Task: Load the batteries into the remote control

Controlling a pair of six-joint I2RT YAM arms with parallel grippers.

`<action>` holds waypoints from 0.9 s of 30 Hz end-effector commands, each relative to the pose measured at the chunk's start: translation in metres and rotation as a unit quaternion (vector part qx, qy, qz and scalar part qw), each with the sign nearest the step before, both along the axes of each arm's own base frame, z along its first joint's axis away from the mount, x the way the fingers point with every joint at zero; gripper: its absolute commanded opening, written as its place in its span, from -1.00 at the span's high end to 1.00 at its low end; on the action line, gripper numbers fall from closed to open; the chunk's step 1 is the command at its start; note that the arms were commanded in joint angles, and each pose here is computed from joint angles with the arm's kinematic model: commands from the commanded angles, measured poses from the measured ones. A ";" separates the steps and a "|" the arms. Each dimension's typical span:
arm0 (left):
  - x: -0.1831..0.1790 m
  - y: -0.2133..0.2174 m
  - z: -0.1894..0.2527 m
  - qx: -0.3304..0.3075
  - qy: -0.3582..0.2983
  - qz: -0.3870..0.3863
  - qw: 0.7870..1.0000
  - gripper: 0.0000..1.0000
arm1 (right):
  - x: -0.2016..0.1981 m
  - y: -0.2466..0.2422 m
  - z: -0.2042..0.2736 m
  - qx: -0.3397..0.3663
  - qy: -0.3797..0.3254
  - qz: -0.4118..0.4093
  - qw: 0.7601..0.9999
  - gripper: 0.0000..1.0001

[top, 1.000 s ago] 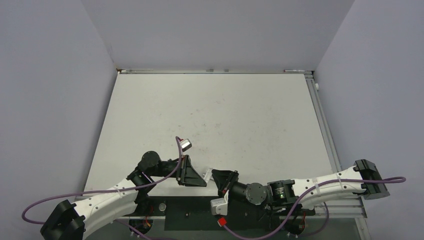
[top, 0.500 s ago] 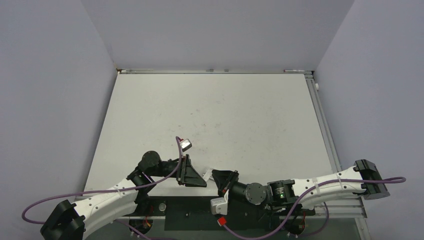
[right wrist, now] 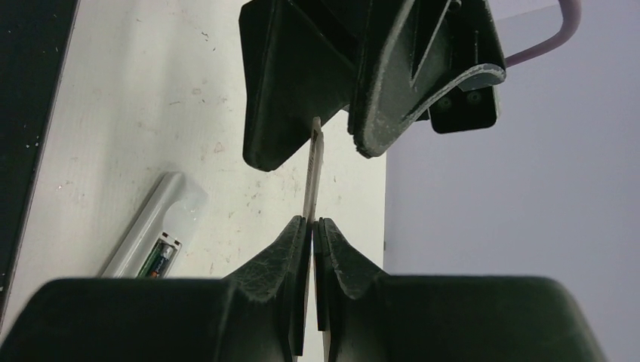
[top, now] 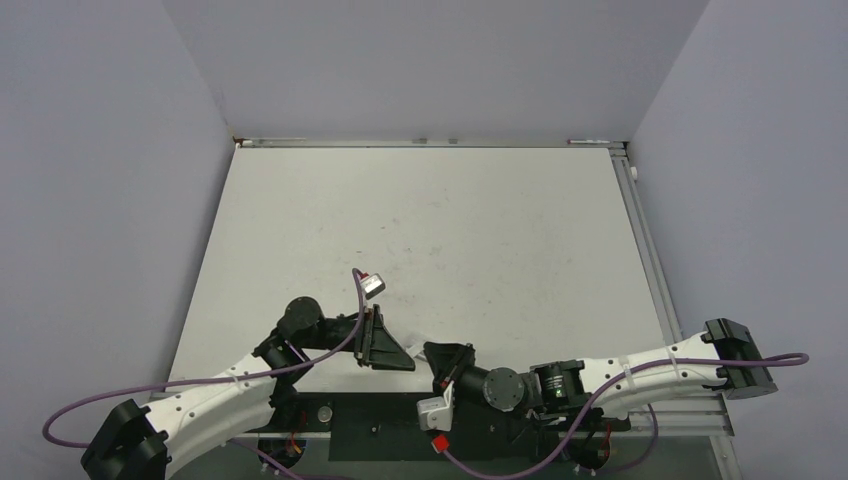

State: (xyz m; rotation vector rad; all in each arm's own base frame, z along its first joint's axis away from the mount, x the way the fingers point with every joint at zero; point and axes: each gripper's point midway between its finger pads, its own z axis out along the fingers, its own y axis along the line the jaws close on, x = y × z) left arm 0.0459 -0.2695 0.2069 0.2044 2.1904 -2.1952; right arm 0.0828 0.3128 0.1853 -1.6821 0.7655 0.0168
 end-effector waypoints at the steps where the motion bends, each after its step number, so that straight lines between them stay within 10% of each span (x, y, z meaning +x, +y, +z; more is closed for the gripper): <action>1: 0.005 -0.003 0.019 -0.013 -0.040 0.002 0.999 0.14 | -0.001 0.000 0.012 0.023 0.012 -0.004 1.000 0.83; 15: 0.010 -0.003 0.005 0.019 -0.054 0.010 0.998 0.10 | 0.003 -0.011 0.018 0.047 0.045 -0.028 0.997 0.83; 27: 0.020 0.005 -0.028 0.100 -0.064 0.046 0.992 0.10 | 0.014 -0.007 0.017 0.095 0.291 -0.189 0.933 0.45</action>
